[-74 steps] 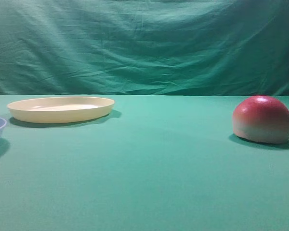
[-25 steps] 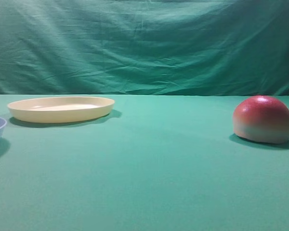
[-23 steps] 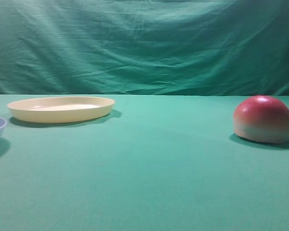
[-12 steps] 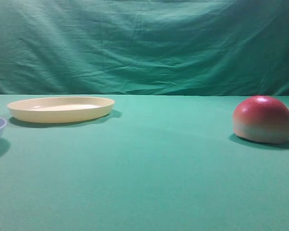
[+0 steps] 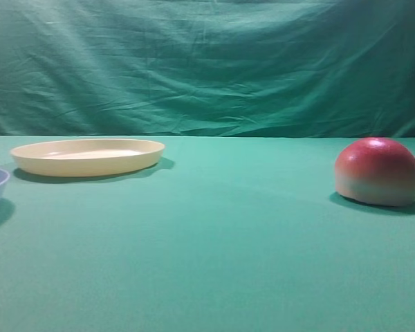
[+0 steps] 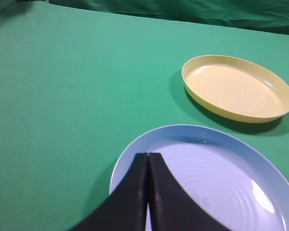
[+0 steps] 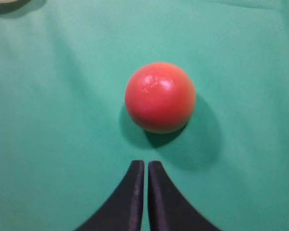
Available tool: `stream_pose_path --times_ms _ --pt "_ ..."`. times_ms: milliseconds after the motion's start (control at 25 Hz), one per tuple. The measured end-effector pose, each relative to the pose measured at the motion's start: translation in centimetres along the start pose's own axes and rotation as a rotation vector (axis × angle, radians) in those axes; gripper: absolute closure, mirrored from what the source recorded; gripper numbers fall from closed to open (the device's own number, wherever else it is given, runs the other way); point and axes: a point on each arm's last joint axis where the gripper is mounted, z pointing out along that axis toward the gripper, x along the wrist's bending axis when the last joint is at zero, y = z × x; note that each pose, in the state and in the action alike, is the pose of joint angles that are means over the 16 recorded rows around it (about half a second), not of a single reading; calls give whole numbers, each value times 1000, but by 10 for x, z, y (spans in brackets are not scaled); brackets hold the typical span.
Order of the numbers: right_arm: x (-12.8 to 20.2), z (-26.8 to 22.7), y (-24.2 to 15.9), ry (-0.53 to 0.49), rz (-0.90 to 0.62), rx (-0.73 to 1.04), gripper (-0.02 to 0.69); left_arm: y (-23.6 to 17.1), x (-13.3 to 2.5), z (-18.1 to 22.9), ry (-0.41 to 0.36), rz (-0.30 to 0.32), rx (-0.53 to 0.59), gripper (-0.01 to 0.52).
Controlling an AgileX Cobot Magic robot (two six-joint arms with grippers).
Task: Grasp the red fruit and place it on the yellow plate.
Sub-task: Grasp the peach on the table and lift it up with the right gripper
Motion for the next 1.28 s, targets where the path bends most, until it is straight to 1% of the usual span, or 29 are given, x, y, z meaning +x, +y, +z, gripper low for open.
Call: stream_pose_path --times_ms 400,560,640,720,1000,1120,1200,1280 --pt "17 19 34 -62 -218 77 662 0 0 0 0 0 0 514" --pt "20 32 39 -86 -252 108 620 0 0 0 0 0 0 514" --pt "19 40 39 -92 -256 127 575 0 0 0 0 0 0 514" --pt "17 47 39 -93 -257 145 513 0 0 0 0 0 0 514" --pt "11 67 38 -92 -255 193 230 0 0 0 0 0 0 514" --pt "7 77 37 -94 -250 208 122 0 0 0 0 0 0 514" --pt "4 85 37 -97 -245 218 66 0 0 0 0 0 0 514" --pt "2 93 36 -100 -241 227 27 0 0 0 0 0 0 514"
